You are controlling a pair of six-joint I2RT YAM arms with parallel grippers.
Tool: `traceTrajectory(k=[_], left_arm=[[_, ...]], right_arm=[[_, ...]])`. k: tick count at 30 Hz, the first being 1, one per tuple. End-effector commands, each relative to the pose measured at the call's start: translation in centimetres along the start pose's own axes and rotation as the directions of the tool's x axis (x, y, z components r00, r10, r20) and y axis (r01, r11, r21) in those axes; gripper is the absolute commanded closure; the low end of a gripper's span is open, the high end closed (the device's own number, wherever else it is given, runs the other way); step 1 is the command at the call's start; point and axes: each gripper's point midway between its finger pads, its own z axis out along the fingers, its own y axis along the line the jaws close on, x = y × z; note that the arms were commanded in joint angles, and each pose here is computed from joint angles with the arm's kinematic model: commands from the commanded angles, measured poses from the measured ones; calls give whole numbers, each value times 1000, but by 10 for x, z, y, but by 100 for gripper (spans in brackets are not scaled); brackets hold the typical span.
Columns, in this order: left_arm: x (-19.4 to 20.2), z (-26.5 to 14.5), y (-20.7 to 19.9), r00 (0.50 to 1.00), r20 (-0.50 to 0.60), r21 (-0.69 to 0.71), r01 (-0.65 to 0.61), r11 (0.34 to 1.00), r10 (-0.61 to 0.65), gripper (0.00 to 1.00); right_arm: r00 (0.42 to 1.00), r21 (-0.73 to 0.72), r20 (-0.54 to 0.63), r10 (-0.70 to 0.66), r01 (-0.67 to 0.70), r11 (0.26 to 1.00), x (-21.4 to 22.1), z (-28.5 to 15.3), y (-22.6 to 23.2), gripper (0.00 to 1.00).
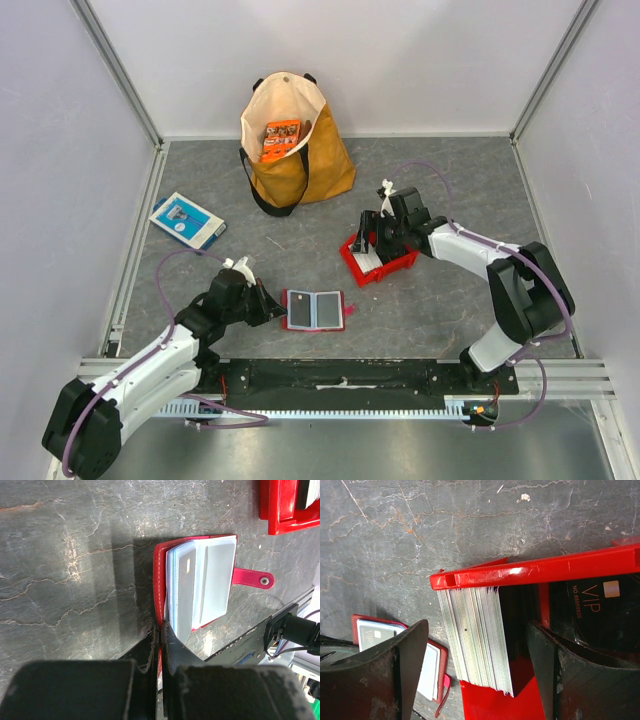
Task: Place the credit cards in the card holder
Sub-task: Pick up the credit card from the storage box.
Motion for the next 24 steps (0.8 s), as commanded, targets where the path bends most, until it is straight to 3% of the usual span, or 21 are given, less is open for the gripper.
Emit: traceTrajectory(k=[1, 10, 19, 24], left_arm=[[-13, -3, -21, 1000, 29, 61, -2, 998, 0, 98], [-12, -3, -21, 1000, 26, 61, -2, 998, 0, 98], [-11, -2, -19, 1000, 24, 57, -1, 998, 0, 98], [-11, -1, -19, 1000, 23, 59, 0, 998, -1, 98]], right_arm=[[999, -93, 43, -11, 15, 996, -19, -9, 18, 15], [999, -117, 32, 10, -6, 993, -19, -12, 18, 23], [999, -101, 37, 27, -23, 995, -19, -14, 10, 41], [999, -95, 33, 40, -37, 995, -18, -13, 4, 57]])
